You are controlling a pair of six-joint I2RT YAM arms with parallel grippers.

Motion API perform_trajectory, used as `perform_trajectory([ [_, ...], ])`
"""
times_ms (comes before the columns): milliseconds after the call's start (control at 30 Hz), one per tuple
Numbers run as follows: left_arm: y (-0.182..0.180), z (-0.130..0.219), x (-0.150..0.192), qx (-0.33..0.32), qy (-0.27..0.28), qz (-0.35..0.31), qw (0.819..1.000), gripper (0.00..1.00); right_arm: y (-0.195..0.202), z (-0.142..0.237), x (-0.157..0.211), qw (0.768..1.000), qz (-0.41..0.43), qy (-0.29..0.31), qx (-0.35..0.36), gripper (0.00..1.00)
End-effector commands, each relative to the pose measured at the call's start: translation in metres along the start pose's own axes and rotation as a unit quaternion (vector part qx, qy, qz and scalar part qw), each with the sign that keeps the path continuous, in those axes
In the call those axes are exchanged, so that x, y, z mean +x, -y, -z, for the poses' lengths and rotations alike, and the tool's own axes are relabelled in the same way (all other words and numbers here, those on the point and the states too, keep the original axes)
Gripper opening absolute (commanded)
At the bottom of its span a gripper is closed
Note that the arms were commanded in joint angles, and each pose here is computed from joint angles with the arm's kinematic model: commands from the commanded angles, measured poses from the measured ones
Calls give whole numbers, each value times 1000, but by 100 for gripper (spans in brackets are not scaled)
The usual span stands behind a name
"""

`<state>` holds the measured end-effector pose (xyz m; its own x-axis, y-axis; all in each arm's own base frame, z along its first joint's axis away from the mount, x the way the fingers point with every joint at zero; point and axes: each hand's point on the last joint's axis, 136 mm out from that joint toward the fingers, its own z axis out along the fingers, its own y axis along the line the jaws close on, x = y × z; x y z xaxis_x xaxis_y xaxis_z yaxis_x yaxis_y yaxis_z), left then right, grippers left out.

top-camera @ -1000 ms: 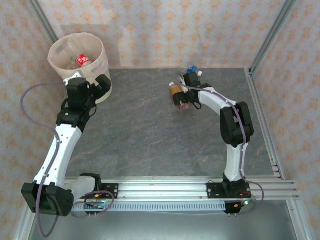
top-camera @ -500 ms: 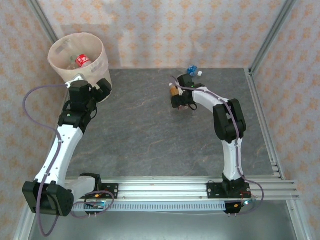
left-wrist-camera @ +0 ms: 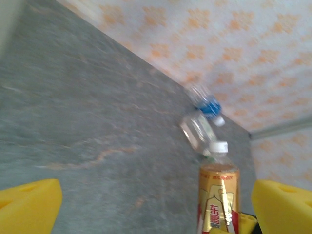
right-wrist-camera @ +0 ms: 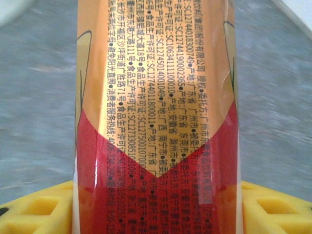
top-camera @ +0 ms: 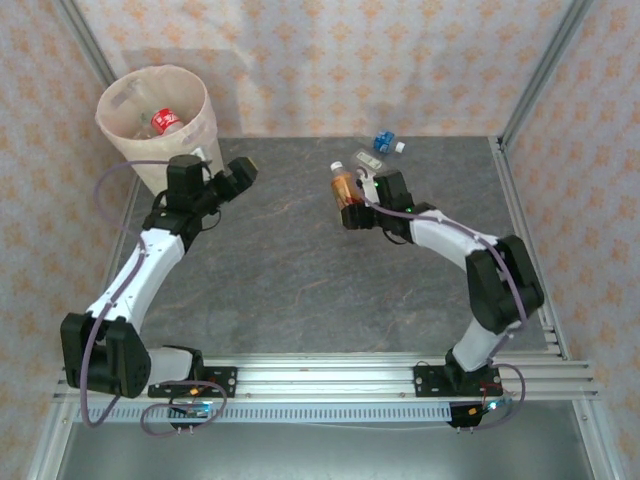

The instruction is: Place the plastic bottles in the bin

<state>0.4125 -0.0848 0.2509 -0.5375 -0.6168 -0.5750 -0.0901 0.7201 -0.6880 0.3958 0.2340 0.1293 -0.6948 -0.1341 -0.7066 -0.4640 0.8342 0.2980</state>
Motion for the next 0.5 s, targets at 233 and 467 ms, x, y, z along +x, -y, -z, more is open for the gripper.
perform_trajectory([
  [233, 84, -51, 63, 122, -100, -9, 988, 100, -103, 27, -40, 973, -4, 95, -213, 55],
  [467, 83, -70, 83, 98, -116, -11, 988, 100, -122, 30, -42, 966, 1, 97, -240, 55],
])
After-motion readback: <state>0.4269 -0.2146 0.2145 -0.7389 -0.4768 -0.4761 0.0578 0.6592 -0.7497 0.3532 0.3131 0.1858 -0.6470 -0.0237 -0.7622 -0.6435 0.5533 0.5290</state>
